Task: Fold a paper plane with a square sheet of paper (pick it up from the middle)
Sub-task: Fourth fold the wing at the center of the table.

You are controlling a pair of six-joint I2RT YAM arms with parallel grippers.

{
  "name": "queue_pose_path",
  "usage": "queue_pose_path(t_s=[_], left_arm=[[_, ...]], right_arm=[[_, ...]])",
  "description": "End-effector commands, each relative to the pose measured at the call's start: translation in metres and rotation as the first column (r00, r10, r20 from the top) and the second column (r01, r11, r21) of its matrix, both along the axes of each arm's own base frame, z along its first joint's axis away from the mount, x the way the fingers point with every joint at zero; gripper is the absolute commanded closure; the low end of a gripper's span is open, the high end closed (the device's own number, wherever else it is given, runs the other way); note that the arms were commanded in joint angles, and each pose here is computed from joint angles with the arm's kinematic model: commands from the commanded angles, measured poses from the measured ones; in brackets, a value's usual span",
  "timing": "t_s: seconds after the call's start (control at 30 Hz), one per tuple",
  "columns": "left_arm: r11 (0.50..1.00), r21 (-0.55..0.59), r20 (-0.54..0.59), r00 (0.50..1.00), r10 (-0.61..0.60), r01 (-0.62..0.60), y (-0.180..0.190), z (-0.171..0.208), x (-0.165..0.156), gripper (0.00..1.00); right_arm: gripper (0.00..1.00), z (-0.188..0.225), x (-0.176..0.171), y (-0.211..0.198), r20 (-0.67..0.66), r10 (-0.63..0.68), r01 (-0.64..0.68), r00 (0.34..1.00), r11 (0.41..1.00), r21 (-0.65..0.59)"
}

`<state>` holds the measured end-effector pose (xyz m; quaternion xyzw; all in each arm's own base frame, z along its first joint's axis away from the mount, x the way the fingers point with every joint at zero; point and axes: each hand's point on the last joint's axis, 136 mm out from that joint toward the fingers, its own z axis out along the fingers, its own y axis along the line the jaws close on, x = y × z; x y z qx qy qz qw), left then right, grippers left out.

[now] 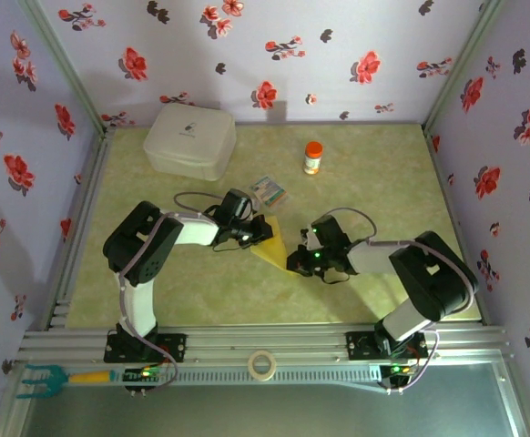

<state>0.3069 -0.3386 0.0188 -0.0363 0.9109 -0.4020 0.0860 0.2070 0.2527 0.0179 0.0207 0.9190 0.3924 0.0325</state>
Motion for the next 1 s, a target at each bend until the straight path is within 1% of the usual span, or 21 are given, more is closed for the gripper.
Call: queue_pose_path(t_s=[0.0, 0.1, 0.23, 0.33, 0.57, 0.7, 0.77, 0.83, 0.93, 0.97], left_arm=[[0.995, 0.103, -0.068, 0.998, 0.006, 0.001, 0.019, -0.036, -0.013, 0.96], [0.995, 0.101, -0.067, 0.998, 0.0, 0.007, 0.019, -0.036, -0.014, 0.96], [0.995, 0.1, -0.067, 0.998, -0.009, 0.016, 0.018, -0.036, -0.015, 0.96], [0.995, 0.097, -0.067, 0.998, -0.007, 0.013, 0.018, -0.035, -0.014, 0.96], [0.995, 0.096, -0.066, 0.998, -0.007, 0.014, 0.018, -0.035, -0.014, 0.96], [0.995, 0.095, -0.065, 0.998, -0.008, 0.014, 0.018, -0.034, -0.014, 0.96], [0.995, 0.096, -0.066, 0.998, -0.008, 0.015, 0.018, -0.035, -0.014, 0.96], [0.995, 0.095, -0.066, 0.998, -0.01, 0.016, 0.017, -0.034, -0.014, 0.96], [0.995, 0.093, -0.063, 0.998, -0.015, 0.021, 0.016, -0.032, -0.013, 0.96], [0.995, 0.092, -0.061, 0.998, -0.02, 0.026, 0.016, -0.031, -0.013, 0.96]], right_arm=[[0.93, -0.009, -0.014, -0.017, -0.056, -0.03, 0.026, 0.998, 0.998, -0.065], [0.93, 0.007, -0.011, -0.011, -0.037, -0.033, 0.033, 0.999, 0.999, -0.018], [0.94, 0.034, 0.011, -0.004, 0.044, -0.039, 0.04, 0.998, 0.999, -0.021], [0.95, 0.041, 0.027, 0.011, 0.051, -0.016, 0.016, 0.999, 1.0, 0.001], [0.95, 0.028, 0.053, 0.032, 0.022, -0.01, 0.01, 1.0, 1.0, 0.005], [0.95, 0.027, 0.057, 0.04, 0.016, 0.008, -0.008, 1.0, 1.0, 0.013], [0.95, 0.02, 0.055, 0.04, 0.003, 0.011, -0.011, 1.0, 1.0, 0.007], [0.95, 0.005, 0.048, 0.035, -0.034, 0.013, -0.014, 0.999, 1.0, -0.026], [0.96, -0.026, 0.032, 0.013, -0.087, -0.014, 0.002, 0.996, 0.991, -0.134], [0.97, -0.034, 0.026, 0.007, -0.098, -0.023, 0.008, 0.995, 0.988, -0.152]])
